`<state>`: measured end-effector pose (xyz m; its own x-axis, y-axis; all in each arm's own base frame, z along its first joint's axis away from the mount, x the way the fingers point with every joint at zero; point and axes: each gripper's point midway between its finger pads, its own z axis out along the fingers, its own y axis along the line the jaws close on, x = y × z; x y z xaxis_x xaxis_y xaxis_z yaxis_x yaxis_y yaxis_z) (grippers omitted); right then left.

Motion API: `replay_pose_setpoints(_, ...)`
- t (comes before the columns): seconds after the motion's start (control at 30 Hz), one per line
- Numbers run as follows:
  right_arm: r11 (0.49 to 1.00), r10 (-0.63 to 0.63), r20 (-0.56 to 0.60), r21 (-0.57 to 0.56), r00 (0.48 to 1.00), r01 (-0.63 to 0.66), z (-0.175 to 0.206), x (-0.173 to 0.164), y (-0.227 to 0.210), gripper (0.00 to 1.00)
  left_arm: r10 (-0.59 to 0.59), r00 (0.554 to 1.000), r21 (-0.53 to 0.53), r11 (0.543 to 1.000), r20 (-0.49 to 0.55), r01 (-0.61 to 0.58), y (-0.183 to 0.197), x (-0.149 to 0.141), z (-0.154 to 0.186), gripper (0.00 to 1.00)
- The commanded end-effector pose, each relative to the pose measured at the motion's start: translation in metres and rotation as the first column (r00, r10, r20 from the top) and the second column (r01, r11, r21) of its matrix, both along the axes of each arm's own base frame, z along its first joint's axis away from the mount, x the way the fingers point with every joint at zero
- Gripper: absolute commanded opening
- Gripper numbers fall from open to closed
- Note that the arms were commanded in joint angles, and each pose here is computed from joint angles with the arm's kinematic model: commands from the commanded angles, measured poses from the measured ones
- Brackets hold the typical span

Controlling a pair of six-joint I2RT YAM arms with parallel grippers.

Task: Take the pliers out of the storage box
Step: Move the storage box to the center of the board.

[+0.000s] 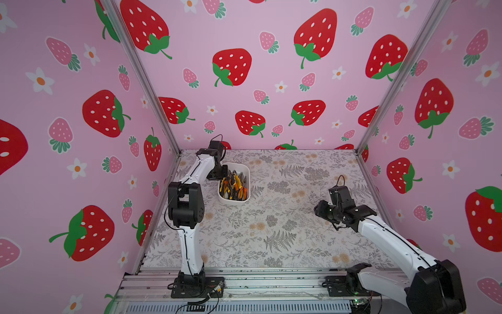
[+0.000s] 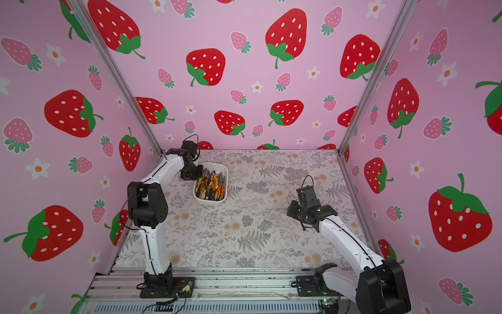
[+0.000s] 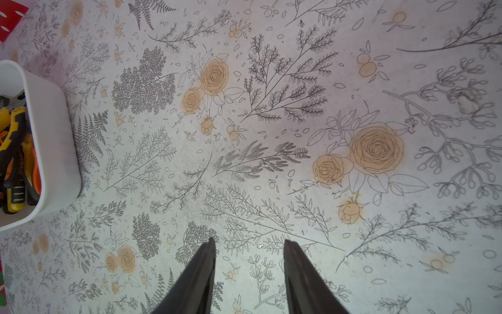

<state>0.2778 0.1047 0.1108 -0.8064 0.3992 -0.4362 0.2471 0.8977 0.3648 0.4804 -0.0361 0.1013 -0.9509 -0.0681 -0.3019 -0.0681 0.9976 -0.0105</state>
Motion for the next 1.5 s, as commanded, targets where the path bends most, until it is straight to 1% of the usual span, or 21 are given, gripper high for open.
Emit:
replay_pose_setpoints(0.0,1.0,0.017,-0.001,0.0,1.0,-0.017,-0.001,0.001,0.003,0.46,0.01,0.994,0.018,1.0,0.109,-0.012,0.01,0.017,0.038,0.0)
replay_pose_setpoints(0.37,1.0,0.019,-0.011,-0.002,1.0,-0.019,-0.005,0.001,0.004,0.46,0.021,0.996,0.033,0.999,0.089,-0.024,0.025,0.024,0.021,0.0)
replay_pose_setpoints(0.53,1.0,0.017,-0.014,-0.002,1.0,-0.017,-0.006,0.001,0.004,0.46,0.02,0.996,0.027,0.999,0.087,-0.022,0.025,0.027,0.016,0.0)
replay_pose_setpoints(0.77,1.0,0.015,-0.015,-0.004,1.0,-0.015,-0.006,0.001,0.004,0.46,0.027,0.995,0.022,0.999,0.1,-0.029,0.024,0.03,0.019,0.0)
replay_pose_setpoints(0.97,1.0,0.019,-0.018,-0.003,1.0,-0.019,-0.007,0.001,0.005,0.46,0.031,0.994,0.019,0.999,0.102,-0.033,0.024,0.031,0.02,0.04)
replay_pose_setpoints(1.07,1.0,0.019,-0.015,-0.003,1.0,-0.019,-0.006,0.002,0.005,0.46,0.033,0.994,0.017,0.999,0.102,-0.035,0.024,0.032,0.021,0.04)
replay_pose_setpoints(1.1,1.0,0.019,-0.017,-0.004,1.0,-0.019,-0.006,0.001,0.005,0.46,0.032,0.995,0.017,0.999,0.1,-0.034,0.023,0.032,0.02,0.1)
replay_pose_setpoints(1.23,1.0,0.02,-0.017,-0.003,1.0,-0.02,-0.006,0.002,0.006,0.46,0.035,0.996,0.012,0.999,0.084,-0.036,0.022,0.032,0.017,0.15)
replay_pose_setpoints(1.3,1.0,0.022,-0.02,-0.003,1.0,-0.022,-0.007,0.001,0.006,0.46,0.036,0.996,0.009,0.999,0.078,-0.037,0.022,0.032,0.016,0.16)
replay_pose_setpoints(1.4,1.0,0.023,-0.02,-0.003,1.0,-0.023,-0.007,0.002,0.006,0.46,0.036,0.997,0.007,0.999,0.067,-0.037,0.022,0.031,0.012,0.22)
replay_pose_setpoints(1.47,1.0,0.023,-0.022,-0.003,0.999,-0.023,-0.007,0.002,0.006,0.46,0.036,0.997,0.008,0.999,0.061,-0.037,0.022,0.03,0.01,0.23)
